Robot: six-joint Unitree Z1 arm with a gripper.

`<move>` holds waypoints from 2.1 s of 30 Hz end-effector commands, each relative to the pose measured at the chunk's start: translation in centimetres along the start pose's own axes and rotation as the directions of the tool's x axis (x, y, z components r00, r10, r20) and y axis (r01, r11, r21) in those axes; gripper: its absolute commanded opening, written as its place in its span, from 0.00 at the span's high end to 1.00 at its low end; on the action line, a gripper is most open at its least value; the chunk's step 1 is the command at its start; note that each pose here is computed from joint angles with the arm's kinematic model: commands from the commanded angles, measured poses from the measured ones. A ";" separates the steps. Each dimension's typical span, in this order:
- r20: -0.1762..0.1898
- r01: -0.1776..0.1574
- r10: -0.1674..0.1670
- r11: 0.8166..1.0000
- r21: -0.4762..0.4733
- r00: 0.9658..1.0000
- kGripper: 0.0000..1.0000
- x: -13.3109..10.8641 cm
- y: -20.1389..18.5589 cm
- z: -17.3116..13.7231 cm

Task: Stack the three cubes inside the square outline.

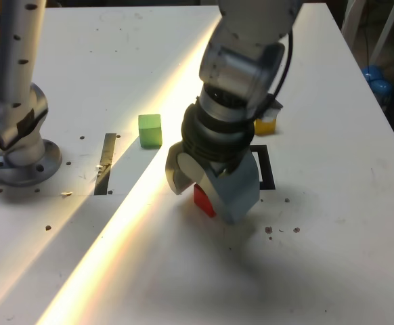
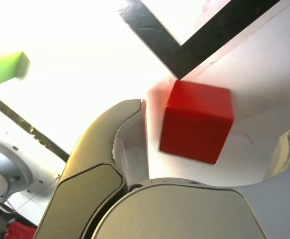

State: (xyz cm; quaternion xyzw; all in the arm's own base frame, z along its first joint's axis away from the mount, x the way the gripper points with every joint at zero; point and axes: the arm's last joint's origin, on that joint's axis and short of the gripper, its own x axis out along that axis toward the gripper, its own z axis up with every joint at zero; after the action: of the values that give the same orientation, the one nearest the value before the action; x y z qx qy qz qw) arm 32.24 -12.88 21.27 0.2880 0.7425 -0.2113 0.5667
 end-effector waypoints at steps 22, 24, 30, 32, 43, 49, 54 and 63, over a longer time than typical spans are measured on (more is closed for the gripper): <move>-0.011 -0.028 0.027 0.999 -0.036 1.000 0.65 0.5 0.2 0.6; -0.010 -0.027 0.027 0.999 -0.036 1.000 0.65 0.5 0.2 0.6; -0.004 -0.023 0.023 0.998 -0.051 1.000 0.65 0.1 0.5 0.7; 0.002 -0.015 0.015 0.997 -0.082 1.000 0.65 -0.1 0.9 0.5; 0.079 0.107 -0.082 0.913 -0.393 0.994 0.65 -1.3 6.6 -1.8; 0.125 0.161 -0.114 0.860 -0.484 0.986 0.65 -1.4 9.0 -2.8; 0.130 0.183 -0.134 0.836 -0.518 0.982 0.65 -0.7 10.3 -3.2; 0.130 0.189 -0.141 0.819 -0.541 0.981 0.65 0.5 11.7 -3.1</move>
State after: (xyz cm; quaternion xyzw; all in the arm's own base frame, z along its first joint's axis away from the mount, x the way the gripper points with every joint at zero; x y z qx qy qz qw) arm 37.52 -2.28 22.00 0.0397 0.7688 -0.0499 0.6363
